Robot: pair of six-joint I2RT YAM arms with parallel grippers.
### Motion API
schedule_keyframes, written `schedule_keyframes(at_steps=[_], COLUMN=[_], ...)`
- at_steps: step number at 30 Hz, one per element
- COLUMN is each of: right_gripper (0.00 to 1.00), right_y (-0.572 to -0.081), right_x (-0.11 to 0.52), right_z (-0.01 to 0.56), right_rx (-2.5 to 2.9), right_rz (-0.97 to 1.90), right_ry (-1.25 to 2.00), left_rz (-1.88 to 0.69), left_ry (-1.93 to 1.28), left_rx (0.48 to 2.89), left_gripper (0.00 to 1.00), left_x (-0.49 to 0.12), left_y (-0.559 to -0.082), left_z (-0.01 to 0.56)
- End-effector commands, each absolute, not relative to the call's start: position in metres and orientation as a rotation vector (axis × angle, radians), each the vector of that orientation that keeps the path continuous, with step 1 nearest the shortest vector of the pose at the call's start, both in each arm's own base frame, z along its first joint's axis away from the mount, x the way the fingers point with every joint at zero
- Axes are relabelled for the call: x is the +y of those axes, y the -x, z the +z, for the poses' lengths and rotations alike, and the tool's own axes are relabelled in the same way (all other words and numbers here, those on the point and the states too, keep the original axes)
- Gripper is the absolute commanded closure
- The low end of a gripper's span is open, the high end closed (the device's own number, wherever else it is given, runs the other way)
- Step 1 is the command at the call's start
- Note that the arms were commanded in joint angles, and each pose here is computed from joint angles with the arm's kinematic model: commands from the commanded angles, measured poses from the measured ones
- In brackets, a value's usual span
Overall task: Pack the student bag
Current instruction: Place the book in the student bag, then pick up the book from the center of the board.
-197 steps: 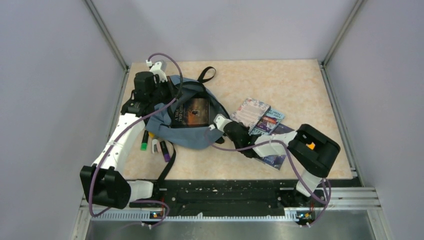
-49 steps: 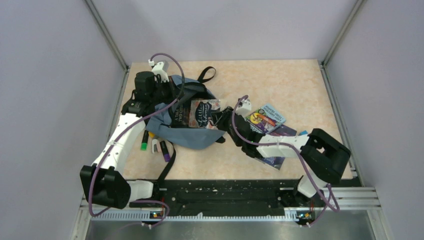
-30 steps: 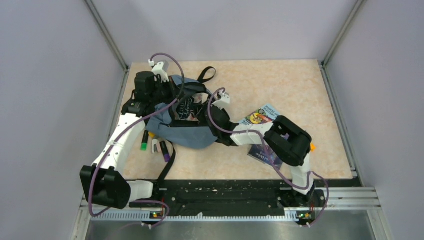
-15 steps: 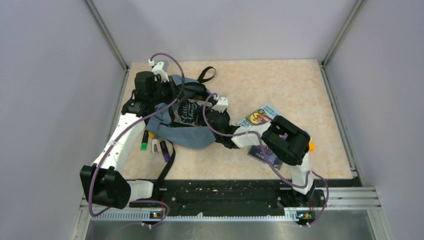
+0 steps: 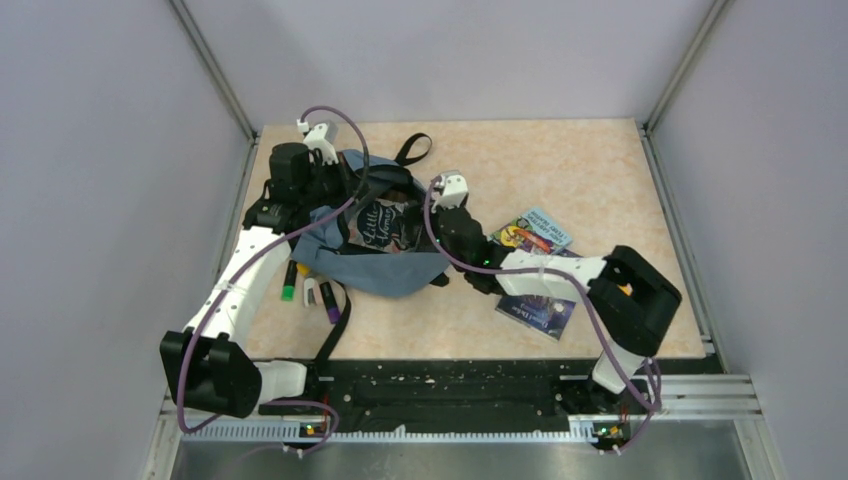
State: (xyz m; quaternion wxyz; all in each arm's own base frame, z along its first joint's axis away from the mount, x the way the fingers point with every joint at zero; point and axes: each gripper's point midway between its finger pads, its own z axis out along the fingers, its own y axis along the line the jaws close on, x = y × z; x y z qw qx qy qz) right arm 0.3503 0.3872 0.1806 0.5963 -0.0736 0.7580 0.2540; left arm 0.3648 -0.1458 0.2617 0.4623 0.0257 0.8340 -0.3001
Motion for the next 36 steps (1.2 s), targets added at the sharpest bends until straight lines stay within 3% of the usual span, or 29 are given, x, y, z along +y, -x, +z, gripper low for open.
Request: schedule_keyframes(at_steps=[1,15,24,36], right_gripper=[0.09,0.08,0.09,0.1], right_y=[-0.346,-0.334,-0.346,-0.365], right_x=[0.351,0.162,0.037,0.014], right_z=[0.209,0.177,0.136,0.107], right_rx=[1.77,1.98,1.917,1.904], right_rz=[0.605,0.433,0.35,0.515], right_ry=[0.193,-0.115,-0.501,-0.562], left_rz=[-0.75,-0.728,-0.74,-0.714], left_ry=[-0.106,-0.096,-0.095,-0.086], left_rx=[1.902,1.911,1.91,1.901], left_gripper=[1.0,1.0,1.0,1.0], left_x=[-0.149,-0.146,-0.148,-0.144], left_y=[-0.367,-0.369,-0.368,-0.369], left_z=[0.304,0.301,0.302,0.304])
